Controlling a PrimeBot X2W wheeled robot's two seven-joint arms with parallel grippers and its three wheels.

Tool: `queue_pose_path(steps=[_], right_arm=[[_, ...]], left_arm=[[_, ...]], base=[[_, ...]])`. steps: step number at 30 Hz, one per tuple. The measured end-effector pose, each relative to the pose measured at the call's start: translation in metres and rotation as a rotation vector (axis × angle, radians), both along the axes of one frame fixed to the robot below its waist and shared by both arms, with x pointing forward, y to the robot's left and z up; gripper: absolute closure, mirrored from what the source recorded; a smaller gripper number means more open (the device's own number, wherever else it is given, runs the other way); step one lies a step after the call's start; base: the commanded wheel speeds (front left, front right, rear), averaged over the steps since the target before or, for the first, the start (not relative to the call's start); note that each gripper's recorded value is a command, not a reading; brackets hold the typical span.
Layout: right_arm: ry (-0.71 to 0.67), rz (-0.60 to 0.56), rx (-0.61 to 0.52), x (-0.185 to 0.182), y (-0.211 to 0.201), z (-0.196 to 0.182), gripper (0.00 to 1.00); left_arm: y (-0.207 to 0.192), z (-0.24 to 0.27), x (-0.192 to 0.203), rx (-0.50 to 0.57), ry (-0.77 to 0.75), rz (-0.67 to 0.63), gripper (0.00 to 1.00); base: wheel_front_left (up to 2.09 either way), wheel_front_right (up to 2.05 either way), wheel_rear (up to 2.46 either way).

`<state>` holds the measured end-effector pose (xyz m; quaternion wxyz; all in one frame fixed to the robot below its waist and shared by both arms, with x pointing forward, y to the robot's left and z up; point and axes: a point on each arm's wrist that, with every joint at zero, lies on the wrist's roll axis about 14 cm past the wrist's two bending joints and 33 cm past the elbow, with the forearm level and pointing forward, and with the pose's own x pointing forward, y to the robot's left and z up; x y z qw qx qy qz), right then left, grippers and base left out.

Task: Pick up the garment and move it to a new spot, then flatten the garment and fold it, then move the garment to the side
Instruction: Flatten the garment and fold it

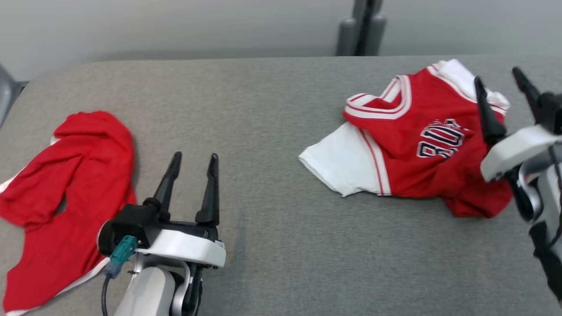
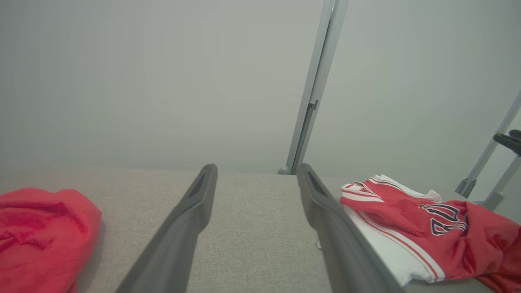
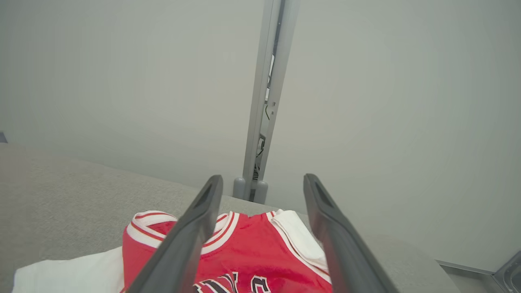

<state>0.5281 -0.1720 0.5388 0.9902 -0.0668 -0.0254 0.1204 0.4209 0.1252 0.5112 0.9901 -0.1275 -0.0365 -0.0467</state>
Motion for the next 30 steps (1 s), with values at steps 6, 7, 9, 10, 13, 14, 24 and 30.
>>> queue_pose_path(steps=[6, 7, 9, 10, 13, 14, 24, 30], right_arm=[[-0.02, -0.055, 0.064, -0.054, -0.022, -0.008, 0.0], [-0.019, -0.069, 0.08, -0.063, -0.025, -0.01, 0.0], [-0.01, -0.09, 0.105, -0.078, -0.027, -0.017, 0.0], [-0.003, -0.1, 0.112, -0.084, -0.028, -0.021, 0.0], [-0.01, -0.145, 0.137, -0.096, -0.038, -0.022, 0.0], [-0.015, -0.159, 0.143, -0.098, -0.041, -0.021, 0.0], [-0.002, -0.233, 0.137, -0.114, -0.057, -0.033, 0.0], [0.015, -0.304, 0.129, -0.122, -0.078, -0.041, 0.0]], left_arm=[[-0.02, 0.012, 0.01, -0.012, -0.037, -0.05, 0.0], [-0.023, 0.013, 0.011, -0.011, -0.041, -0.058, 0.0], [-0.03, 0.015, 0.013, -0.012, -0.046, -0.078, 0.0], [-0.034, 0.015, 0.013, -0.012, -0.047, -0.092, 0.0], [-0.046, 0.011, 0.016, -0.003, -0.04, -0.129, 0.0], [-0.049, 0.008, 0.017, -0.002, -0.034, -0.139, 0.0], [-0.102, -0.059, 0.032, 0.136, 0.136, -0.323, 0.0], [-0.136, -0.097, 0.048, 0.261, 0.227, -0.449, 0.0]], base=[[0.0, 0.0, 0.0], [0.0, 0.0, 0.0], [0.0, 0.0, 0.0], [0.0, 0.0, 0.0], [0.0, 0.0, 0.0], [0.0, 0.0, 0.0], [0.0, 0.0, 0.0], [0.0, 0.0, 0.0]])
